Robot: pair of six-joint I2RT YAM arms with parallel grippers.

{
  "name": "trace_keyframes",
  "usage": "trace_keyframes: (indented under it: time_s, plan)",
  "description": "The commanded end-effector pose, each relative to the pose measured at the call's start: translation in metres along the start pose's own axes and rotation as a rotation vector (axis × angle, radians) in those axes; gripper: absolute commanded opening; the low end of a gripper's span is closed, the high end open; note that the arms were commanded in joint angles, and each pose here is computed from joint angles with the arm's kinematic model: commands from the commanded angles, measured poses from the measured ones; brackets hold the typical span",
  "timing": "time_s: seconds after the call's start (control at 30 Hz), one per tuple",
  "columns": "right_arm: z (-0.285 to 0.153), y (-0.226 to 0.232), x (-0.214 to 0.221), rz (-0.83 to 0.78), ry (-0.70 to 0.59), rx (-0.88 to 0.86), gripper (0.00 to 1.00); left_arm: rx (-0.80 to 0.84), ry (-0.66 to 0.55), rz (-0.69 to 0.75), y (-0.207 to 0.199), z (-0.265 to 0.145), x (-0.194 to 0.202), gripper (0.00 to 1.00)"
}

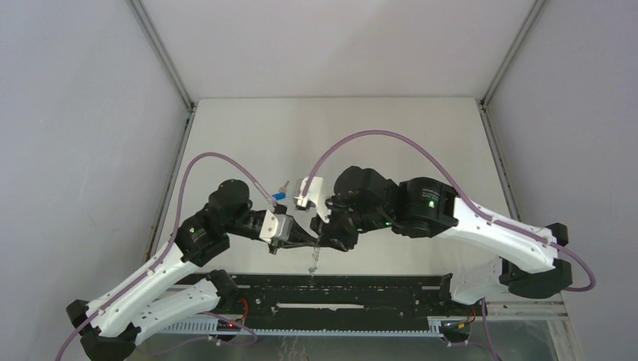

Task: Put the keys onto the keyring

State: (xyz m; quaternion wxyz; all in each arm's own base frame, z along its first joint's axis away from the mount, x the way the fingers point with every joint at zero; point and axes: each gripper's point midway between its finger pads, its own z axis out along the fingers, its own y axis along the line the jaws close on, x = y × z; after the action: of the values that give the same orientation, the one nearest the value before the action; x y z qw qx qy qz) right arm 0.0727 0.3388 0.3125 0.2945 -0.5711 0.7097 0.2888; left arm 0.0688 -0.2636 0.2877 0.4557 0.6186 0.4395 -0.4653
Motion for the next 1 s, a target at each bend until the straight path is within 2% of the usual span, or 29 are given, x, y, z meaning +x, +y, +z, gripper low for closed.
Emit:
trace_keyframes:
  time_s: [0.0,0.13,0.2,0.37,0.5,0.7,0.97]
  plan:
    - [-0.046,0.000,-0.039,-0.052,-0.303,0.032,0.43,0.080,-0.009,0.164,-0.011,-0.002,-0.004,0.00]
    - [-0.073,-0.001,-0.041,-0.134,-0.506,0.055,0.58,0.125,-0.008,0.308,-0.019,-0.006,-0.016,0.00]
    - [-0.076,-0.001,-0.032,-0.161,-0.557,0.058,0.60,0.135,-0.018,0.370,-0.021,-0.005,-0.022,0.00]
    - [-0.079,0.002,-0.021,-0.204,-0.624,0.043,0.60,0.153,-0.051,0.485,-0.024,-0.004,-0.037,0.00]
    - [-0.077,0.007,-0.018,-0.222,-0.642,0.021,0.59,0.115,-0.132,0.507,-0.021,-0.004,-0.065,0.00]
    - [-0.086,0.023,-0.023,-0.264,-0.738,-0.054,0.56,0.026,-0.297,0.443,-0.010,-0.005,-0.115,0.00]
    - [-0.113,0.038,-0.028,-0.322,-0.865,-0.105,0.52,0.050,-0.338,0.432,-0.015,-0.005,-0.126,0.00]
